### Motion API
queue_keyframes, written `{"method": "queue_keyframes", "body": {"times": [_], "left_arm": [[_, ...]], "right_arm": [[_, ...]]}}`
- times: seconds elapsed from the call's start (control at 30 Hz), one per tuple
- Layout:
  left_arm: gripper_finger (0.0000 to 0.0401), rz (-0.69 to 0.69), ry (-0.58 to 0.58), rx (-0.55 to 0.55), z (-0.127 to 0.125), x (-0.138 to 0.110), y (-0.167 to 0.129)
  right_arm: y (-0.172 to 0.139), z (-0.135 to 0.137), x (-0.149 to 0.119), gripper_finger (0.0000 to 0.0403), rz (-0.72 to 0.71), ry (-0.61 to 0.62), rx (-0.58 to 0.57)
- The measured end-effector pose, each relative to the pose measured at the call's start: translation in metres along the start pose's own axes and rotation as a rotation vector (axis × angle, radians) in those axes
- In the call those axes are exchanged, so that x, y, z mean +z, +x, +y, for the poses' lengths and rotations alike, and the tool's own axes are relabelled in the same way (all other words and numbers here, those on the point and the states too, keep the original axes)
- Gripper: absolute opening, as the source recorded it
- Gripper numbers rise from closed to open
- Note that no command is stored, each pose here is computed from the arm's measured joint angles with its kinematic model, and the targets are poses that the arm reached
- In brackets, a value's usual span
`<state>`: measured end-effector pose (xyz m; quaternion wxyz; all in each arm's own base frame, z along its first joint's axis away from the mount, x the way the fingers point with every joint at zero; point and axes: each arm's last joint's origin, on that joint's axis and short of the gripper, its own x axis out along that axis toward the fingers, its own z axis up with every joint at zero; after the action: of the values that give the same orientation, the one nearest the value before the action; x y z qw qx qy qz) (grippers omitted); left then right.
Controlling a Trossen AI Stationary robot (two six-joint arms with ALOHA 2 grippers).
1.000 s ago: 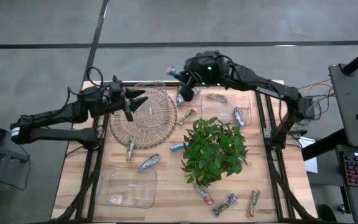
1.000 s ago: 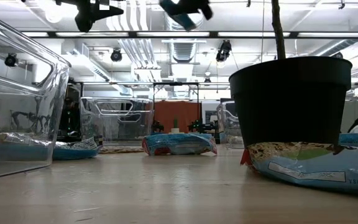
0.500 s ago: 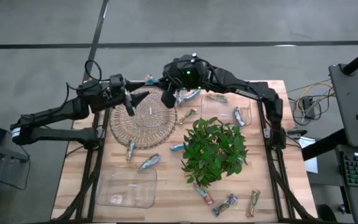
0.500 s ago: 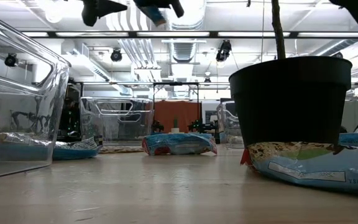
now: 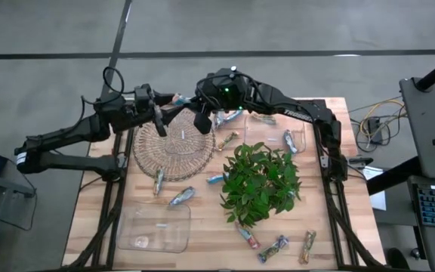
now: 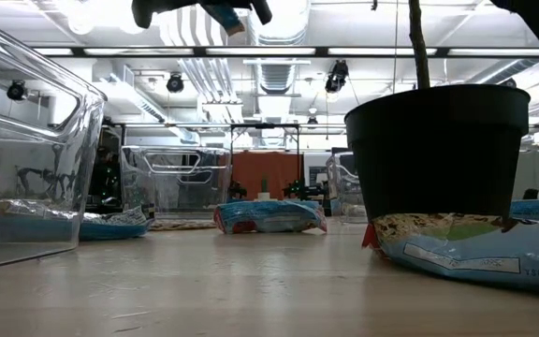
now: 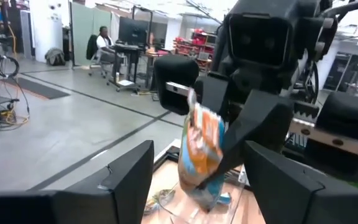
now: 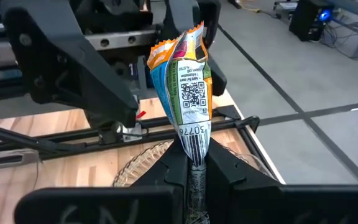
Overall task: Pick and place Granola Bars by type
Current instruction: Put the middle right yellow granola bar into the top left transparent bin
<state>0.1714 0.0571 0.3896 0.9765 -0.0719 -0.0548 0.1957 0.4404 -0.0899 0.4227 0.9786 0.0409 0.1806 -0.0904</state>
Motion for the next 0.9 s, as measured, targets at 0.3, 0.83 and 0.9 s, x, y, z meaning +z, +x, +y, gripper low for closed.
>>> {"method": "queue_keyframes", "body": {"times": [0.3, 0.83, 0.9], "left_arm": [[0.0169, 0.049, -0.055, -0.025, -0.001, -0.008, 0.011], [0.0023, 0.006, -0.051, -0.026, -0.001, -0.004, 0.011], [0.0020, 0.011, -0.054, -0.025, -0.001, -0.005, 0.012]], "right_arm": [[0.000, 0.000, -0.001, 0.0017, 0.007, -0.009, 0.001], [-0.002, 0.000, 0.000, 0.0022, 0.004, -0.034, 0.027], [-0.002, 0.001, 0.000, 0.0032, 0.003, -0.065, 0.053]]}}
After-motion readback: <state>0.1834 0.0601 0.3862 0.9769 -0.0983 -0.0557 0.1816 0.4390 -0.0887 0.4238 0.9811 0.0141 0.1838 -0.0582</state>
